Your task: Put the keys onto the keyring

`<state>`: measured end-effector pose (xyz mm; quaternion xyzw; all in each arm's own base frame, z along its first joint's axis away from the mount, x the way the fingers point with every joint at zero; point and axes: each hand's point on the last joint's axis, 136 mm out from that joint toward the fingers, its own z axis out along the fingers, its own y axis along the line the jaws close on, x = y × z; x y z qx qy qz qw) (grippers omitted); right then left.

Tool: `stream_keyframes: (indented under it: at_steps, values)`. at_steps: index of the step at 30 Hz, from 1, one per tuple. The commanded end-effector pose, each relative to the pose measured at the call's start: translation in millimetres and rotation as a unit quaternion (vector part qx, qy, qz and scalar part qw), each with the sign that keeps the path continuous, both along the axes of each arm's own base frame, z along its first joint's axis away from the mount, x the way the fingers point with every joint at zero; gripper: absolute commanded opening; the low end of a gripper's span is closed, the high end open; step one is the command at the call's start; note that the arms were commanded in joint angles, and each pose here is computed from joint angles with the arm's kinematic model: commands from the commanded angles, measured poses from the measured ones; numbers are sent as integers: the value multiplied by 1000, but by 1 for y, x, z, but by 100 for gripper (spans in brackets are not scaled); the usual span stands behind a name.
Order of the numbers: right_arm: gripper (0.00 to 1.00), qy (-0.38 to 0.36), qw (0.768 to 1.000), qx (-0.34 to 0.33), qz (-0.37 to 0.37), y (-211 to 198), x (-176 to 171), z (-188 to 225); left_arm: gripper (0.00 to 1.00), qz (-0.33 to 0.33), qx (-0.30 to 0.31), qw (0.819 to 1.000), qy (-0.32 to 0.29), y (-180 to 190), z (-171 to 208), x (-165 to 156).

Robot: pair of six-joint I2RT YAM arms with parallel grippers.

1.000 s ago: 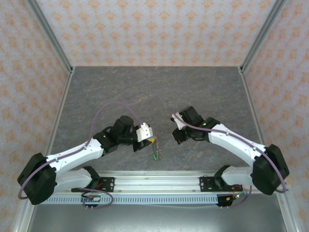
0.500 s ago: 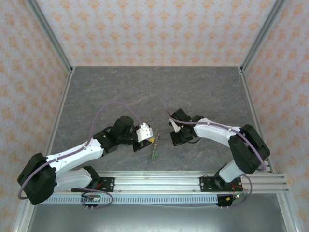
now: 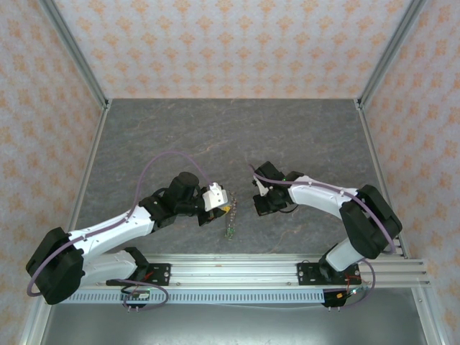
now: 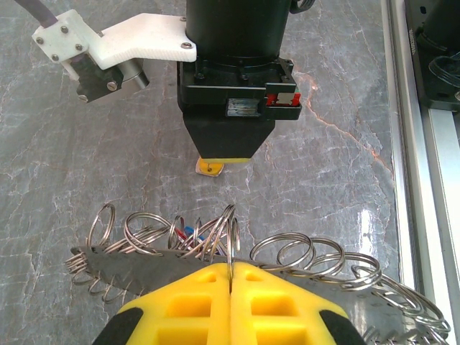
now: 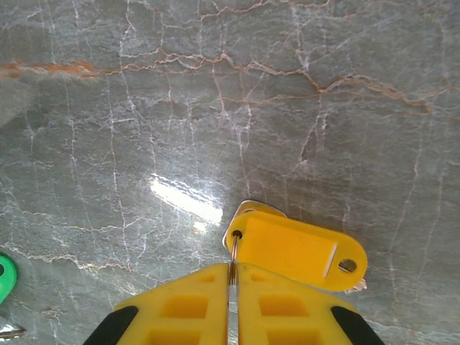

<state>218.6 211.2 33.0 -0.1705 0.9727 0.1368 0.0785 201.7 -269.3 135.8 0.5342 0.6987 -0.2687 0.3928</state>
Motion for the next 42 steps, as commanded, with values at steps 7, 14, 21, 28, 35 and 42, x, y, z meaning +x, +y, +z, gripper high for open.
stream_keyframes:
  at_steps: [7,14,21,28,35,42]
  values:
    - [13,-11,1000,-9,-11,-3,2,0,0,-6,-14,1000,-18,-4,18,3]
    - [16,-22,999,15,-22,6,9,3,0,-7,-13,1000,-17,-4,18,3]
    - [16,-21,999,0,-27,3,12,1,0,-7,-14,1000,-16,-4,18,2]
    - [14,-10,999,-19,-30,-2,10,-6,0,-6,-13,1000,-17,-4,18,2]
    - [9,-15,999,-18,-33,-2,13,-5,0,-6,-12,1000,-16,-3,18,2]
    - [1,-26,999,-18,-29,-4,13,3,0,-5,-11,1000,-15,-3,18,3]
